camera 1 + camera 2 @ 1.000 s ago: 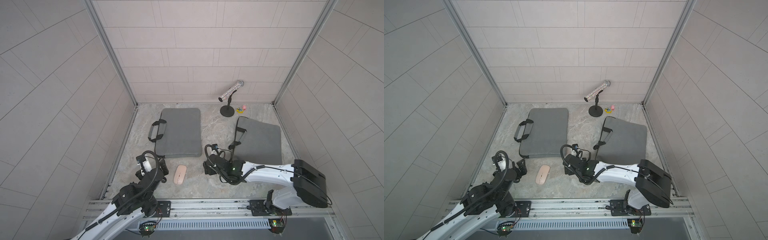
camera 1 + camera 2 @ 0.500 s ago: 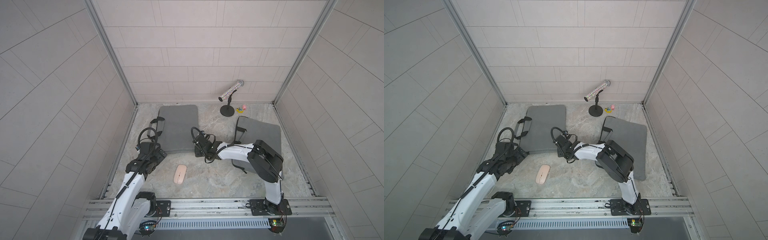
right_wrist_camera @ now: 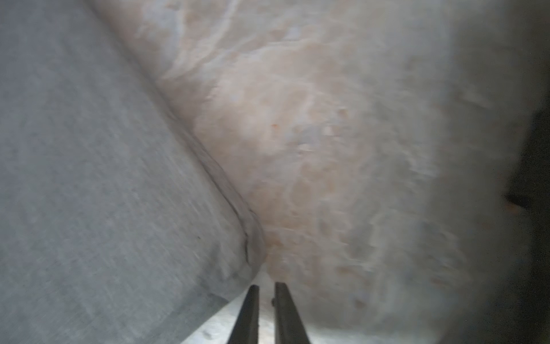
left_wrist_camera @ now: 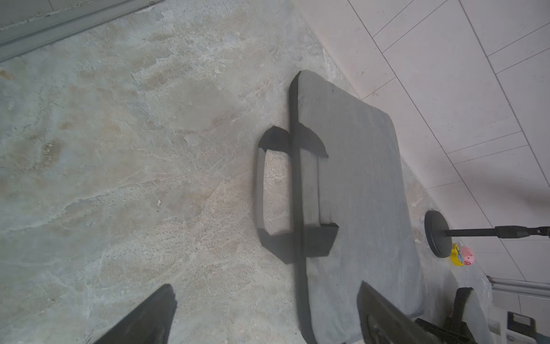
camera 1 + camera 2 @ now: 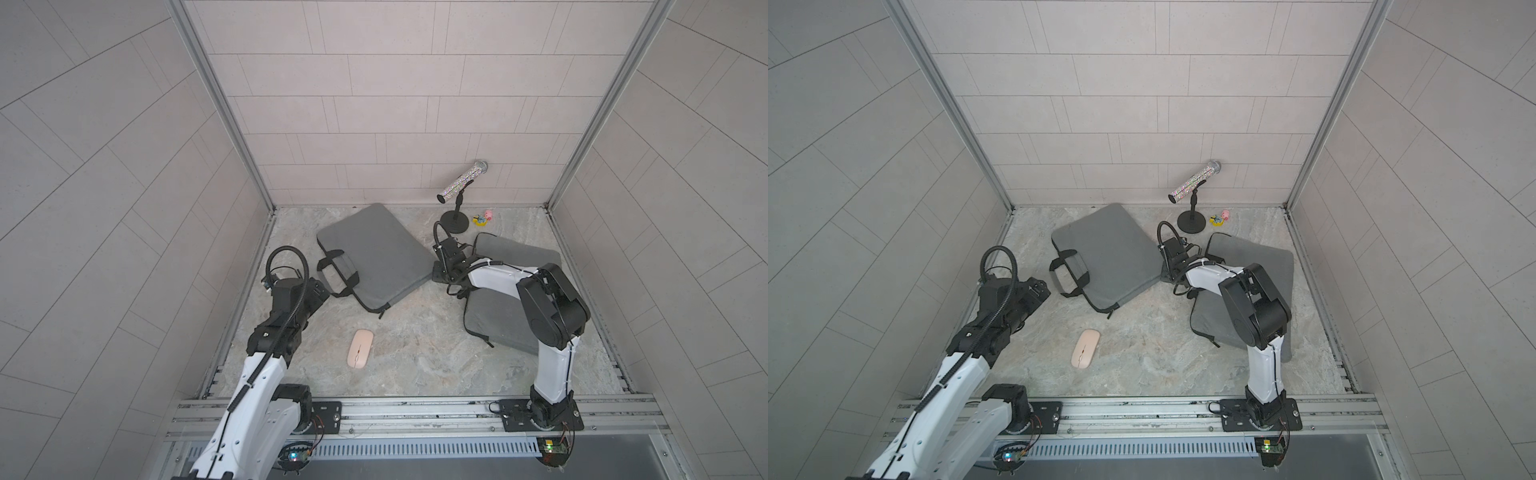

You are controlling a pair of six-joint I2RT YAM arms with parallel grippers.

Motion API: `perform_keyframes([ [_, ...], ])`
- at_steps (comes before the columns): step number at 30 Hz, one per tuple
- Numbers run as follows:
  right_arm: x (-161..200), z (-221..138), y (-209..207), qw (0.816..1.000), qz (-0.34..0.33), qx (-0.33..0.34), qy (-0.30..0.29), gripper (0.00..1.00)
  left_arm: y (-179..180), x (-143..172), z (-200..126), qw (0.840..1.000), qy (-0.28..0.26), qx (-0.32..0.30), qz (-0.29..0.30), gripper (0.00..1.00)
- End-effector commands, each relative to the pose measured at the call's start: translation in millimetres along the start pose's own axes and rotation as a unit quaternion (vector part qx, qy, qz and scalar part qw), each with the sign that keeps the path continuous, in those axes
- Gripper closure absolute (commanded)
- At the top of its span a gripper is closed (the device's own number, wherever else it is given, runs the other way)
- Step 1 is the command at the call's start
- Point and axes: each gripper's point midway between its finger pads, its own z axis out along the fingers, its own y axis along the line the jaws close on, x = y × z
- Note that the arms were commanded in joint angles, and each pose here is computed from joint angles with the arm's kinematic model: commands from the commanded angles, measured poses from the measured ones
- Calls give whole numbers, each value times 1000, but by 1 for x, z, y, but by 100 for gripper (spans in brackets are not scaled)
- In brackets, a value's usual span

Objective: Put the mouse into the laptop bag
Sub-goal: Adjust the zippered laptop bag at the center of the board.

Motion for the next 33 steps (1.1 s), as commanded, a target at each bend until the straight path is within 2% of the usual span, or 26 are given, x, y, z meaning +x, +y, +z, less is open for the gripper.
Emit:
perform_keyframes([
  [1,-2,-34,5,999,-38,5,-11,59,-5,-1,10,1000,1,7,15,1],
  [3,-7,-59,17,997,-61,1,-38,45,-8,0,12,1000,4,16,18,1],
  [5,-5,-87,35,994,-90,-14,-65,38,-11,3,16,999,4,31,17,0],
  [8,19,-110,64,988,-124,-56,-78,37,-18,9,22,999,21,48,13,0],
  [12,71,-120,101,973,-188,-110,-79,42,-27,13,27,997,38,69,15,0],
  [16,120,-110,123,960,-231,-155,-38,44,-28,17,33,996,46,72,14,0],
  [20,144,-91,124,954,-260,-147,-21,44,-32,20,36,995,59,79,13,0],
  [24,161,-76,129,948,-282,-146,4,45,-30,16,34,996,51,67,19,0],
  [33,177,-60,139,941,-312,-132,14,45,-29,14,32,996,47,66,23,0],
])
